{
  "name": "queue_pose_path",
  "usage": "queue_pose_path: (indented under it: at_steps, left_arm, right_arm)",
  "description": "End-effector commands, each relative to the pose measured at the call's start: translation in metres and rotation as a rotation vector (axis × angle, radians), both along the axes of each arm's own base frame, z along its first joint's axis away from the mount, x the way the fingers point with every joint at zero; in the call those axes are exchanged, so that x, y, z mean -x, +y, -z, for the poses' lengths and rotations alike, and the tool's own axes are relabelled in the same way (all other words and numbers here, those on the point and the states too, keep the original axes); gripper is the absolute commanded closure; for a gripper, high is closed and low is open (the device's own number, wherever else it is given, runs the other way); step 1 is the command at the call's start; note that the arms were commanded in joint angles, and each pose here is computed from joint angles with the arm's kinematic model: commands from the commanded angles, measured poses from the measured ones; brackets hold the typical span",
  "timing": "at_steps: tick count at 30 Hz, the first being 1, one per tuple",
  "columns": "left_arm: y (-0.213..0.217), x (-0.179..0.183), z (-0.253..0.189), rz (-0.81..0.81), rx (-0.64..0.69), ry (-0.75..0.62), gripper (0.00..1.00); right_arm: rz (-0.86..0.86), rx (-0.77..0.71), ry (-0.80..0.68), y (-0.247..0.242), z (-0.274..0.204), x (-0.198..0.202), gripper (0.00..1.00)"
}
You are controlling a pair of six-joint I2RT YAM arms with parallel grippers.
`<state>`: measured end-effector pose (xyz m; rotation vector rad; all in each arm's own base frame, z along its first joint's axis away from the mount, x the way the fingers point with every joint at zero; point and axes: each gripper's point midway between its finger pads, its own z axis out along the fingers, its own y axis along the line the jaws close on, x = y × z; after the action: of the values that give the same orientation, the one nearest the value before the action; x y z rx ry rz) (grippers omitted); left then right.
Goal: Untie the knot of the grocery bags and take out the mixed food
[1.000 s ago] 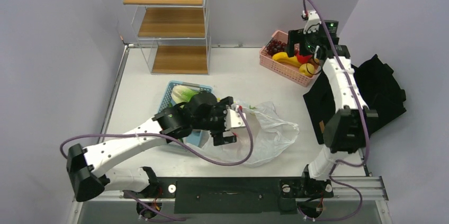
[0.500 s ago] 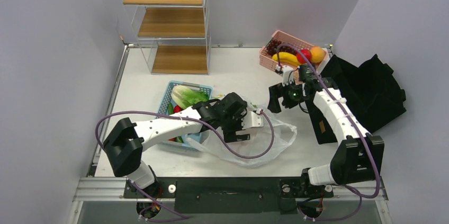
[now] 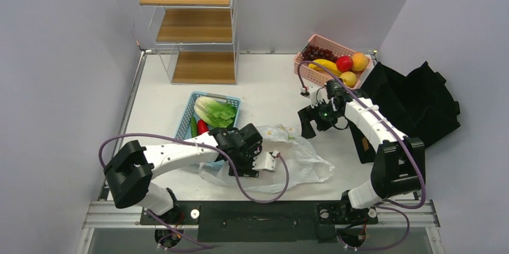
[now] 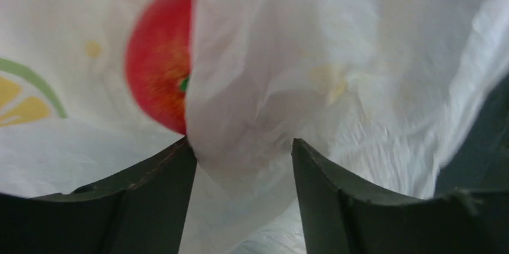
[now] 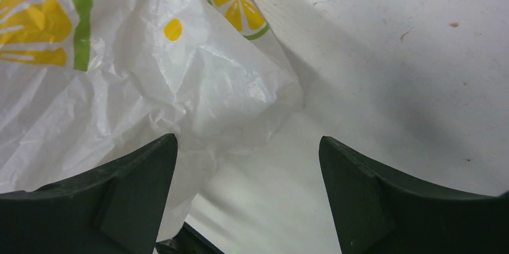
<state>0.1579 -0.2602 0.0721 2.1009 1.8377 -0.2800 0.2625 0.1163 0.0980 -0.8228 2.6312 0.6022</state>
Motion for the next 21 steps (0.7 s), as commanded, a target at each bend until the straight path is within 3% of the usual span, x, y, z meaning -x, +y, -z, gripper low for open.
queue_pose_path:
  at_steps: [1, 5, 7, 9, 12, 14, 17, 21]
  left_arm:
    - [0.019, 0.006, 0.013, 0.058, -0.043, -0.038, 0.51]
    - [0.026, 0.006, 0.029, 0.092, -0.055, -0.084, 0.64]
    - [0.023, 0.006, 0.031, 0.099, -0.028, -0.118, 0.64]
    - [0.017, 0.009, 0.021, 0.080, 0.026, -0.110, 0.59]
    - [-0.011, 0.015, -0.035, 0.054, 0.258, -0.065, 0.38]
    - [-0.026, 0.018, -0.071, 0.041, 0.389, -0.055, 0.30]
    - [-0.041, 0.017, -0.112, 0.003, 0.522, -0.068, 0.27]
    - [-0.054, 0.009, -0.131, -0.063, 0.571, -0.063, 0.25]
  right_arm:
    - [-0.024, 0.062, -0.033, -0.006, 0.005, -0.005, 0.17]
    - [-0.024, 0.075, -0.021, -0.006, 0.010, -0.006, 0.17]
    - [-0.020, 0.074, -0.020, -0.005, 0.010, -0.007, 0.18]
    - [-0.013, 0.067, -0.025, -0.004, 0.008, -0.009, 0.18]
    - [-0.005, 0.038, -0.035, 0.002, 0.000, -0.011, 0.18]
    - [0.000, 0.019, -0.046, 0.005, -0.006, -0.013, 0.18]
    - [0.010, -0.005, -0.063, 0.010, -0.016, -0.017, 0.18]
    - [0.022, -0.024, -0.070, 0.013, -0.023, -0.019, 0.18]
